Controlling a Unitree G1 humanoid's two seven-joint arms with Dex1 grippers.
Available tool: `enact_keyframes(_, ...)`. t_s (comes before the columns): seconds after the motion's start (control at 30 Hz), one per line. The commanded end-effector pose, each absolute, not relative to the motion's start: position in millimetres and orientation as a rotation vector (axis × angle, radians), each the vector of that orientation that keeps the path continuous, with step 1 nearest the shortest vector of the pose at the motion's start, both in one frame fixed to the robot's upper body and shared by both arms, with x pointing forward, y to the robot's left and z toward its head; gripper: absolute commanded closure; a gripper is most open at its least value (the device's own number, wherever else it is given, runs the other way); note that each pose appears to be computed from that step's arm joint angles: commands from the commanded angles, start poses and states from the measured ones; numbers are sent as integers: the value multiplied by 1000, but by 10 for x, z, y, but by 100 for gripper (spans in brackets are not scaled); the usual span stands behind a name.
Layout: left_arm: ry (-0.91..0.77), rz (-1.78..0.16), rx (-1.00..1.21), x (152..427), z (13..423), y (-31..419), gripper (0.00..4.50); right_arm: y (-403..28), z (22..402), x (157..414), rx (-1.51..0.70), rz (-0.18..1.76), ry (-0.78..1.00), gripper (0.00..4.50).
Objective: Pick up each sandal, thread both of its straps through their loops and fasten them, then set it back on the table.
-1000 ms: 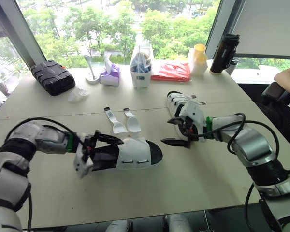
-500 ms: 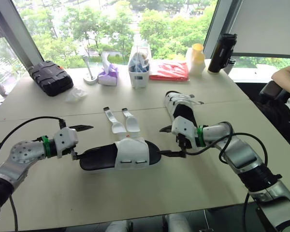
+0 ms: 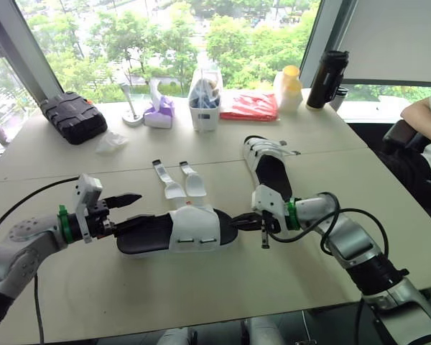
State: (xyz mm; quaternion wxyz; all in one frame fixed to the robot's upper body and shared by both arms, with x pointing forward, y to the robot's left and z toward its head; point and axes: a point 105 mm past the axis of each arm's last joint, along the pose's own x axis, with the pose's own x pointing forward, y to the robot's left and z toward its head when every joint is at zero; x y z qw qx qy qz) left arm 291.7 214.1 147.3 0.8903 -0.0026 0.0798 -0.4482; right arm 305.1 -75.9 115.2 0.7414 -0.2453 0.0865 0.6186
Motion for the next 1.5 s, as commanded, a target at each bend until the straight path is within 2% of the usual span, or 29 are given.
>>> enact_keyframes(0.03, 131, -908, 26, 2957, 1585, 2155, 0, -708, 1194, 3052, -503, 1383, 135, 448)
enact_keyframes(0.73, 119, -874, 27, 2941, 1620, 2134, 0, -305, 897, 3064, -434, 1550, 32, 448)
enact_keyframes(0.87, 111, -867, 27, 2928, 1628, 2106, 0, -272, 867, 3166, -468, 1548, 43, 448)
enact_keyframes(1.03, 106, -855, 9, 2963, 1613, 2076, 0, -379, 649, 3202, -542, 1574, 206, 448)
enact_keyframes(1.1, 107, -827, -58, 3040, 1597, 2082, 0, -425, 596, 3185, -569, 1592, 239, 448)
enact_keyframes(1.23, 123, -707, -368, 3303, 1570, 2172, 0, -451, 584, 3187, -586, 1600, 252, 448)
enact_keyframes(1.33, 242, -670, -570, 3416, 1445, 2177, 0, -459, 605, 3204, -593, 1599, 248, 448)
enact_keyframes(1.5, 400, -661, -770, 3509, 1263, 2062, 0, -469, 608, 3226, -617, 1595, 249, 448)
